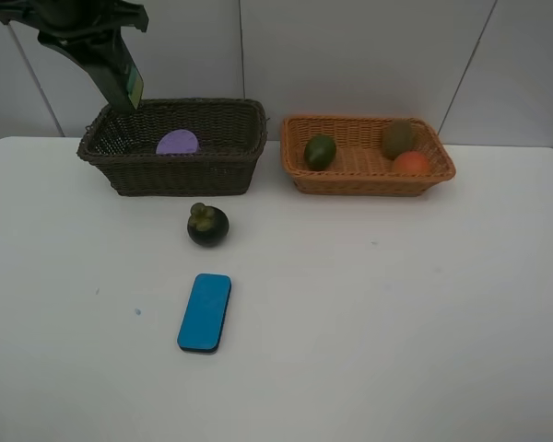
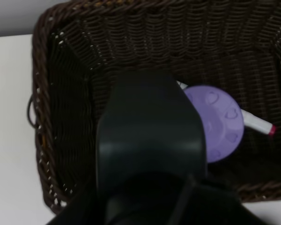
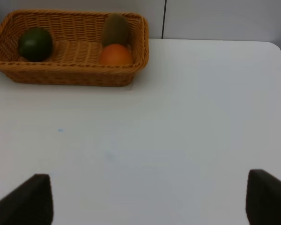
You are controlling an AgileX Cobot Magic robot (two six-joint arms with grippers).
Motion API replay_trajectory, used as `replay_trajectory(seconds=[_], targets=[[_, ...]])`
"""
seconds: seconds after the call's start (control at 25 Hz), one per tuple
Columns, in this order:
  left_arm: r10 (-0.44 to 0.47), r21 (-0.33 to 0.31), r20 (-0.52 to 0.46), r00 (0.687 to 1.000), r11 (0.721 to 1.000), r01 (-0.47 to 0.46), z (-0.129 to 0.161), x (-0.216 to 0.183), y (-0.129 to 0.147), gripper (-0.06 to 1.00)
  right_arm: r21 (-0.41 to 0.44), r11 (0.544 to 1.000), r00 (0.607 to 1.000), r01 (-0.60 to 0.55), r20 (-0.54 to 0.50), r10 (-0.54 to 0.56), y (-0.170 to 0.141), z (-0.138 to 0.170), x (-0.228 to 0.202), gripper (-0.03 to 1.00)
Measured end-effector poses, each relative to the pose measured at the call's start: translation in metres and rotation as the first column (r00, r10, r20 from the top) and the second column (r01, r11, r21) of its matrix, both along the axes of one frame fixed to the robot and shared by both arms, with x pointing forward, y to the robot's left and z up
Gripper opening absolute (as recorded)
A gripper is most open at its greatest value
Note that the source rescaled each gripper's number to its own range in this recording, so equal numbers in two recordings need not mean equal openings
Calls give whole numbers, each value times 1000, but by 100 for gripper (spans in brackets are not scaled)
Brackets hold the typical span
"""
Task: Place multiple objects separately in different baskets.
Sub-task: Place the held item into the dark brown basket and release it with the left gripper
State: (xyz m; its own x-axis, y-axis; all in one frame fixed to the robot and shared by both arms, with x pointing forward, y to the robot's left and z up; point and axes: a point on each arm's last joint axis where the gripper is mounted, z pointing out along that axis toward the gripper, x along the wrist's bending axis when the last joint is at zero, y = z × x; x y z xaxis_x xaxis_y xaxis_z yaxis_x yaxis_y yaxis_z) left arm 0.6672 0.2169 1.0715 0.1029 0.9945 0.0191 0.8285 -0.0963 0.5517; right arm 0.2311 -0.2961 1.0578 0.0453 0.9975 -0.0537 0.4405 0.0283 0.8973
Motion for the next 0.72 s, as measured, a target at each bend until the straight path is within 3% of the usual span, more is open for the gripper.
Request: replay_trajectory(seconds=[0.36,0.72], targets=[[8,30,-86,996,1000,-6,-77,31,-5,48,0,1000,1000,0,0,0,0,0,0,100],[37,68,-109,993,997,-29,-90,34,-1,48,0,1000,1000,0,0,0,0,0,0,100]])
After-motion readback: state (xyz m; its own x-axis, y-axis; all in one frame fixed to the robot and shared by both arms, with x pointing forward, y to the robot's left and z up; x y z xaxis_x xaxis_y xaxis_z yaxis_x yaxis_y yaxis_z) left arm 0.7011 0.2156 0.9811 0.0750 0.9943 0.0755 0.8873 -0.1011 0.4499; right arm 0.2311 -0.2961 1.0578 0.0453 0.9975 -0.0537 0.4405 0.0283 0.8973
